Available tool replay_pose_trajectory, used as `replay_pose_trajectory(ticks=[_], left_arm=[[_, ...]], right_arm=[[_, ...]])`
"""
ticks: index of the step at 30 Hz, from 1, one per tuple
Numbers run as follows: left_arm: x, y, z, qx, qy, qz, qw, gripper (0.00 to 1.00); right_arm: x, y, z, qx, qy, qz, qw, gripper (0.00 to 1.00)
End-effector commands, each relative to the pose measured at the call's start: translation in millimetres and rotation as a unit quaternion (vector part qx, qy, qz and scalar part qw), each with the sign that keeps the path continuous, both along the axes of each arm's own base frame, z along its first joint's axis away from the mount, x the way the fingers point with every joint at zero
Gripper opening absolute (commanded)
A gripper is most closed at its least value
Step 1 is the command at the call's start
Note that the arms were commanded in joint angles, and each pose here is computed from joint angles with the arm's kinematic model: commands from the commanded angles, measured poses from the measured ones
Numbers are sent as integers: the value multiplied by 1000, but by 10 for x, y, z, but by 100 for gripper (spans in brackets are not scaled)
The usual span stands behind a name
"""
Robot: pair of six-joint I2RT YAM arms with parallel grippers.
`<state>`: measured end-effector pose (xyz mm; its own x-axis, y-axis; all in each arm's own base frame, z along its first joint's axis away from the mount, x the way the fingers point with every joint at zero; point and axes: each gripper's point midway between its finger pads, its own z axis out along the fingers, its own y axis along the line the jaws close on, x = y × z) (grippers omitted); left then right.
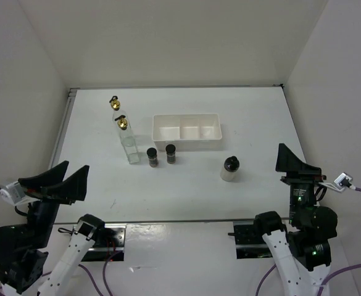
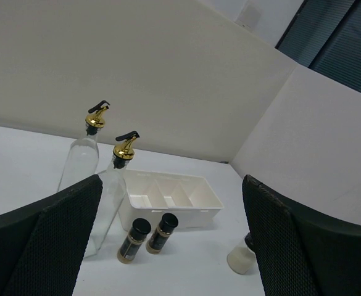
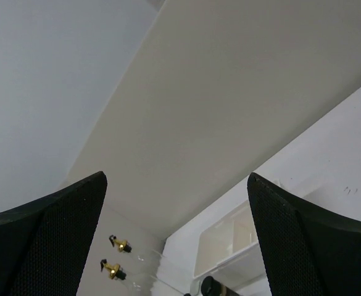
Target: Organize the condiment bottles
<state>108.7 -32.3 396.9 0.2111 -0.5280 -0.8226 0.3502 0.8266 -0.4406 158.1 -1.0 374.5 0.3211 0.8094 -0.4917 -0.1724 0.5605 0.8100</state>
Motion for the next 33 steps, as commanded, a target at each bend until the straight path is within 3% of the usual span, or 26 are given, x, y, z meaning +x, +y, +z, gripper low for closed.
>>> replay_pose_trajectory(ticks=[1,9,13,16,20,21,25,30,33], left_arm=[[-396,151,153,-33,-64,-4,997,100],[-416,56,325,19,-114,-14,993,100],[-73,-125,391,44,-53,-33,997,100],[342,-267,288,73,33,-30,996,100],[771,-270,195,102,125,11,987,100],[934,-179,142,97,150,52,983,100],[1198,-46,262,65,153,117,979,100],[1795,-209,274,93,197,143,965,100],[2166,-348,235,126,233,143,954,100]], right_arm=[[-215,101,132,-43,-50,29,997,99],[0,274,227,-71,-79,54,993,99],[204,393,423,-121,-66,64,988,99],[446,525,575,-168,-42,79,982,99],[869,723,556,-240,10,108,965,99],[1053,792,528,-250,33,120,960,99],[1442,957,451,-295,71,150,941,99],[1903,1124,472,-336,81,170,923,99],[2136,1406,295,-354,88,231,902,99]])
